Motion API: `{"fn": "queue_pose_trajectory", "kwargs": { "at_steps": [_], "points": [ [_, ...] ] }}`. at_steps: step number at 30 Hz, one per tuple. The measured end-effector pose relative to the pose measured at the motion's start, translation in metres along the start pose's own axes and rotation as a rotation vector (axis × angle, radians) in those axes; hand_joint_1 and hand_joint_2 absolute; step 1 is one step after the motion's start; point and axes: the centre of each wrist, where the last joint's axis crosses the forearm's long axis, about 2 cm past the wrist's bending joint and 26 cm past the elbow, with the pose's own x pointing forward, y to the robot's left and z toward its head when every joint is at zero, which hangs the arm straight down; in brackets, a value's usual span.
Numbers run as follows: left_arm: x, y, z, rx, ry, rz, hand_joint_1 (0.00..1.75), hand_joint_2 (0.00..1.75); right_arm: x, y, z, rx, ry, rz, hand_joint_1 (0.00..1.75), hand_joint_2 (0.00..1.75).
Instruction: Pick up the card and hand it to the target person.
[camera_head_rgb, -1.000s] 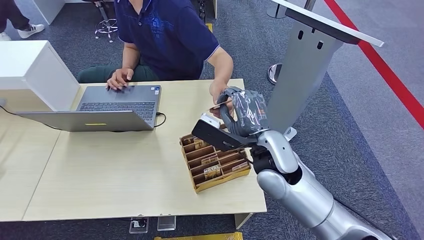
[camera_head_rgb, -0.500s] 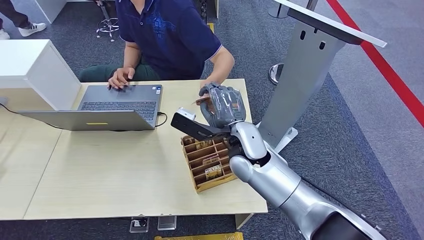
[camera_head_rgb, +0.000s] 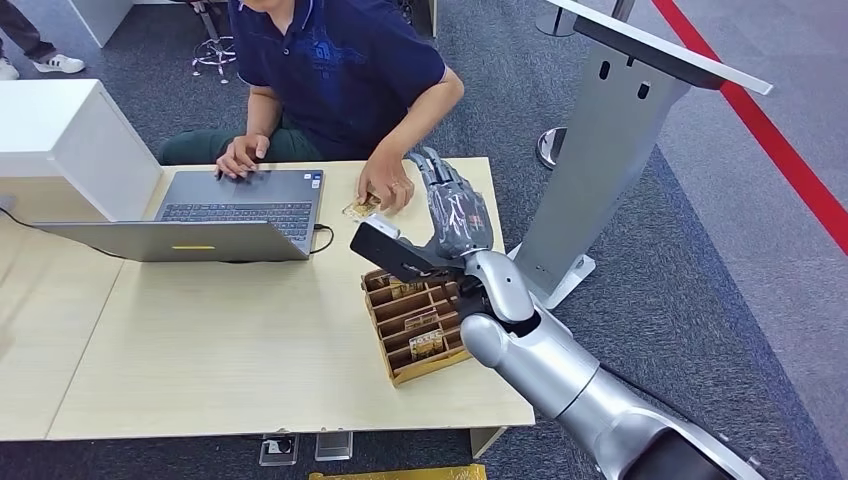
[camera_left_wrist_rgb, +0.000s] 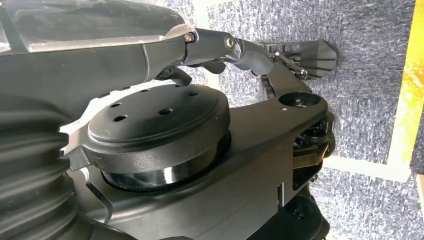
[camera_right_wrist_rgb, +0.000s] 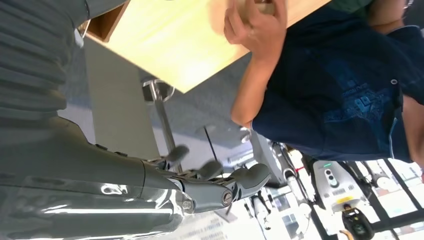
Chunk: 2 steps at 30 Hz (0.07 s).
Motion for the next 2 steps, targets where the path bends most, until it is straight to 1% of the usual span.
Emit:
{"fn": "queue_pose_trajectory", "kwargs": {
  "at_steps": [2],
  "points": [
    [-0.0003, 0.0001, 0.0000, 0.000, -0.001, 0.003, 0.00, 1.75, -0.0023, -0.0019, 0.0025, -0.008, 0.009, -0.057, 0.00, 1.75]
  ]
}}
